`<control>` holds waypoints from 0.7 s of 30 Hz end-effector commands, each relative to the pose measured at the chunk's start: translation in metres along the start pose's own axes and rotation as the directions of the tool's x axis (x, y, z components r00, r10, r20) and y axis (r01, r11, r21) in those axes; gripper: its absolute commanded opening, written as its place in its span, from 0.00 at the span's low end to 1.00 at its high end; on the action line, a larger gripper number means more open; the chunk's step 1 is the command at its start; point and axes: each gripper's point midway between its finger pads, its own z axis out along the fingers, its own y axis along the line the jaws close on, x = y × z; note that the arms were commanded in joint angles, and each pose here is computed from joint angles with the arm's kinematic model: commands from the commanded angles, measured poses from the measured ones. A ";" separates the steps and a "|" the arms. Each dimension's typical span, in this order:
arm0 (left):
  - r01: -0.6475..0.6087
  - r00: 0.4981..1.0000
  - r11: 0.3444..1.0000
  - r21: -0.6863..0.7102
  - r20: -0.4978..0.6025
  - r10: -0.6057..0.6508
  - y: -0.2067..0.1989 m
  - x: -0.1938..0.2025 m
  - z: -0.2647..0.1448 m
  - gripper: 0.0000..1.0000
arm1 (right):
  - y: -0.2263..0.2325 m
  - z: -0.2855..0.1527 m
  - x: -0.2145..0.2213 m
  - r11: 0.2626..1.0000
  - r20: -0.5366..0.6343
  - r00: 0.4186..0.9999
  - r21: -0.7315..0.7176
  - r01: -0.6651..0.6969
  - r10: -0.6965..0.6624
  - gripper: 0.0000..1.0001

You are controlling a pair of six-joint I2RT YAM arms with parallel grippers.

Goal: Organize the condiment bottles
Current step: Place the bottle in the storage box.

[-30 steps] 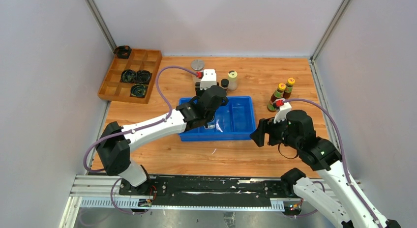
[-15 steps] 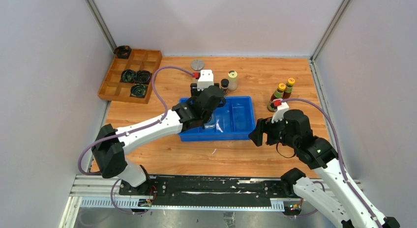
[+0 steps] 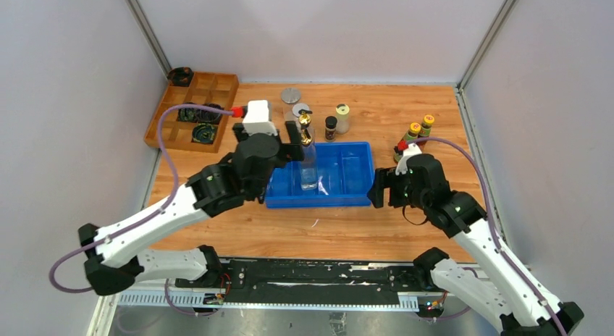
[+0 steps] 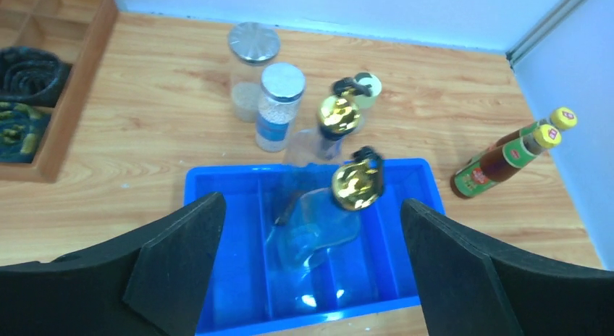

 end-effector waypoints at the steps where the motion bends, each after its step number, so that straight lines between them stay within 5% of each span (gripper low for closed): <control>1: -0.033 0.999 0.996 -0.083 -0.025 0.031 0.049 0.020 -0.021 1.00 | -0.033 -0.009 -0.038 0.969 0.074 0.997 0.245 -0.004 -0.014 0.84; 11: -0.029 0.992 0.997 -0.067 -0.121 0.021 0.083 0.077 -0.040 1.00 | -0.104 -0.007 -0.105 0.817 0.137 0.990 0.568 -0.096 0.022 0.86; 21: -0.012 0.993 0.998 -0.067 -0.116 0.005 0.093 0.083 -0.045 1.00 | -0.161 0.032 -0.127 0.806 0.140 0.979 0.556 -0.203 0.150 0.85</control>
